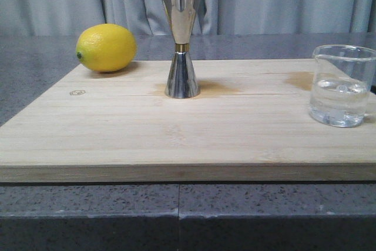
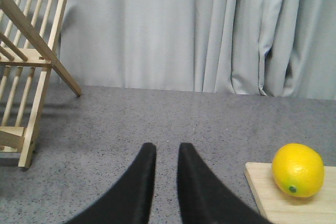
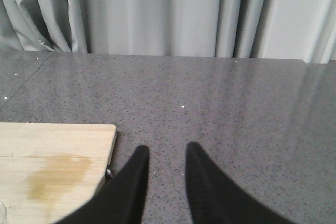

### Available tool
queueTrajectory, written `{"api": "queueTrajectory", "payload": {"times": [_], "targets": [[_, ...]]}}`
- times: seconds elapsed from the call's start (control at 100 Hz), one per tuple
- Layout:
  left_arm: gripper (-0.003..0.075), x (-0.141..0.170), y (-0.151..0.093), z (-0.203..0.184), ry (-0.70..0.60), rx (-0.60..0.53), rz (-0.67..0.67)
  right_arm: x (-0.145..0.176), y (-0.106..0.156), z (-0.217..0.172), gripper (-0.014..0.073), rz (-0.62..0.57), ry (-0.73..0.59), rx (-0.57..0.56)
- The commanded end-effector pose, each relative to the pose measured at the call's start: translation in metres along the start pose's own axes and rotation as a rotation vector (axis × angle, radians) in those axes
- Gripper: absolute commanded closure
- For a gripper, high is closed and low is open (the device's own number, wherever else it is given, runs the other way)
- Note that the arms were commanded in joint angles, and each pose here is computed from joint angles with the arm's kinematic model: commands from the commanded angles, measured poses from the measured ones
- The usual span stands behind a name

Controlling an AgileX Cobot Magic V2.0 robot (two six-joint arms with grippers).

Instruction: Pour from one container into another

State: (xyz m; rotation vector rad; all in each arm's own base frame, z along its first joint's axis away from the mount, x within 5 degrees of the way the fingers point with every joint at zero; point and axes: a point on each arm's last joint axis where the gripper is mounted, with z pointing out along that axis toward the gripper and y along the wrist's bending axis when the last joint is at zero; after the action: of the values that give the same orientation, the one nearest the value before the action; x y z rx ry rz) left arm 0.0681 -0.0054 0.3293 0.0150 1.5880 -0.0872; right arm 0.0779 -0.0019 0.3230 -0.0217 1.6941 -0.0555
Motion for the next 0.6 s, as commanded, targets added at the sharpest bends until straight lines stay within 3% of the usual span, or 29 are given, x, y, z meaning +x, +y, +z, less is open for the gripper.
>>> {"api": "queueTrajectory", "payload": {"times": [0.0, 0.06, 0.13, 0.59], "targets": [[0.0364, -0.017, 0.0004, -0.0003, -0.093, -0.008, 0.019, -0.0167, -0.0015, -0.0004, 0.0196, -0.016, -0.093, 0.014], [0.0244, -0.017, 0.0003, -0.0003, -0.093, -0.008, 0.017, -0.0167, -0.0015, -0.0004, 0.0102, -0.016, -0.093, 0.014], [0.019, -0.017, 0.0003, -0.0003, -0.093, -0.008, 0.017, -0.0167, -0.0015, -0.0004, 0.0048, -0.016, -0.093, 0.014], [0.0261, -0.0169, -0.0006, -0.0004, -0.087, 0.003, -0.02, -0.0144, 0.0001, -0.0002, 0.0044, 0.038, -0.067, -0.006]]}}
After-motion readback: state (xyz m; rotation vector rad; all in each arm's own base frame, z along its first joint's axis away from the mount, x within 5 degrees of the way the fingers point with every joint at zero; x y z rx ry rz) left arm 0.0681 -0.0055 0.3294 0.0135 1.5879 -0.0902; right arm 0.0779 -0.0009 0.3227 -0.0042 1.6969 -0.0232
